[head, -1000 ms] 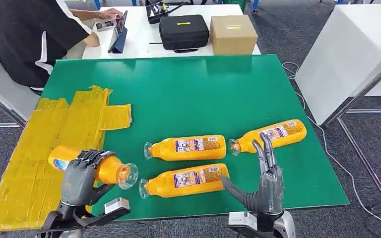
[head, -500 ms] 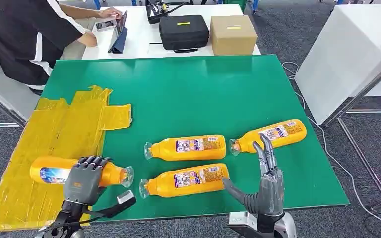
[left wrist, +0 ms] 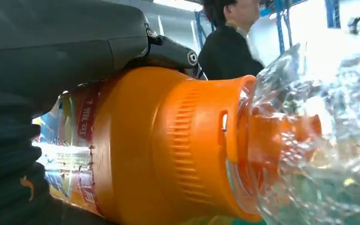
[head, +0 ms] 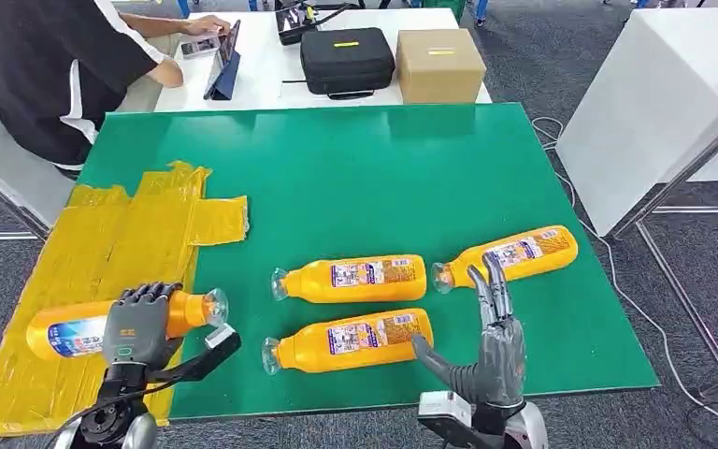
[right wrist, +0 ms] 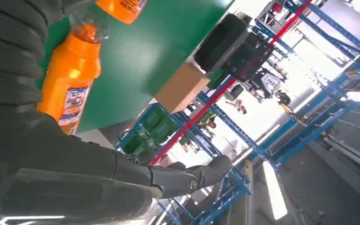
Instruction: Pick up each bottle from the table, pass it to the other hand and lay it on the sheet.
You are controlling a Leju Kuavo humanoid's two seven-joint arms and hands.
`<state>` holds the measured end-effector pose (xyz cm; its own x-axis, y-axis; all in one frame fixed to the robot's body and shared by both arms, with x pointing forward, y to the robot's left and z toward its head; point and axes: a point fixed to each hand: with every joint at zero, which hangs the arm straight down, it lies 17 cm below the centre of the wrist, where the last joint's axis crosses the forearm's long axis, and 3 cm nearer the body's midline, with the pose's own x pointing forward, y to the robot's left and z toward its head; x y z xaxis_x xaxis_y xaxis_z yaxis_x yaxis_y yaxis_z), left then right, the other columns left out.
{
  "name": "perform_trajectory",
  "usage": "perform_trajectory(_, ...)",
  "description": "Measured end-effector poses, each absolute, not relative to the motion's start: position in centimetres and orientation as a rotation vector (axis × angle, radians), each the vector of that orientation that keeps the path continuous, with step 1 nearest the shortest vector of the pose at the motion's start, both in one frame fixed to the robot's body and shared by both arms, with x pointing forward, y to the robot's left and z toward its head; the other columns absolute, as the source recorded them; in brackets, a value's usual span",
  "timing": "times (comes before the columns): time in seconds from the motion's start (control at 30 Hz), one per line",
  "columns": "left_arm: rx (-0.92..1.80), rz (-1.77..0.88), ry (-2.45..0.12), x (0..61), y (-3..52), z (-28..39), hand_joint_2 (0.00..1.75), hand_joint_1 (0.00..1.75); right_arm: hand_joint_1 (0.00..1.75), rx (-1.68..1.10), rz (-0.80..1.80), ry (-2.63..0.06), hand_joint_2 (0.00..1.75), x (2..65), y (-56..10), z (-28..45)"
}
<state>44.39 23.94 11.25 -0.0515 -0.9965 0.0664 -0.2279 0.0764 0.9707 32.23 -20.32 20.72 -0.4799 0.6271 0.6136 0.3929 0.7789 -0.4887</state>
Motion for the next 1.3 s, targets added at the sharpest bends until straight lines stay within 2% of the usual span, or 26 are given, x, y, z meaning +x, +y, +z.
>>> perform_trajectory(0.2,1.204,-1.041,-1.482,44.3,23.0,10.8,1.75,1.75,0.0,-0.746,0.354,-2.126,1.75,32.4,-20.1,20.6)
perform_trajectory(0.23,1.192,-1.04,-1.484,44.3,22.9,10.7,1.75,1.41,0.0,-0.74,0.357,-2.126,1.75,32.5,-20.0,20.6)
perform_trajectory(0.3,1.169,-1.034,-1.486,44.2,22.7,10.4,1.75,1.41,0.0,-0.731,0.359,-2.127,1.75,32.6,-19.8,20.7)
perform_trajectory(0.33,1.159,-1.029,-1.488,44.2,22.6,10.3,1.75,0.51,0.0,-0.727,0.36,-2.128,1.75,32.7,-19.7,20.7)
perform_trajectory(0.37,1.147,-1.024,-1.492,44.2,22.6,10.2,1.75,0.1,0.0,-0.719,0.362,-2.129,1.75,32.8,-19.6,20.7)
perform_trajectory(0.4,1.136,-1.021,-1.496,44.2,22.5,10.1,1.75,0.0,0.0,-0.717,0.36,-2.129,1.75,32.9,-19.7,20.7)
perform_trajectory(0.47,1.118,-1.019,-1.498,44.1,22.4,9.8,1.75,0.0,0.0,-0.712,0.361,-2.131,1.75,33.1,-19.6,20.7)
perform_trajectory(0.5,1.109,-1.018,-1.498,44.0,22.3,9.6,0.0,0.0,0.0,-0.707,0.365,-2.132,1.75,33.1,-19.5,20.7)
perform_trajectory(1.3,1.036,-1.083,-1.447,42.9,20.5,6.5,0.0,0.0,0.0,-0.678,0.357,-2.124,1.75,34.1,-19.0,19.9)
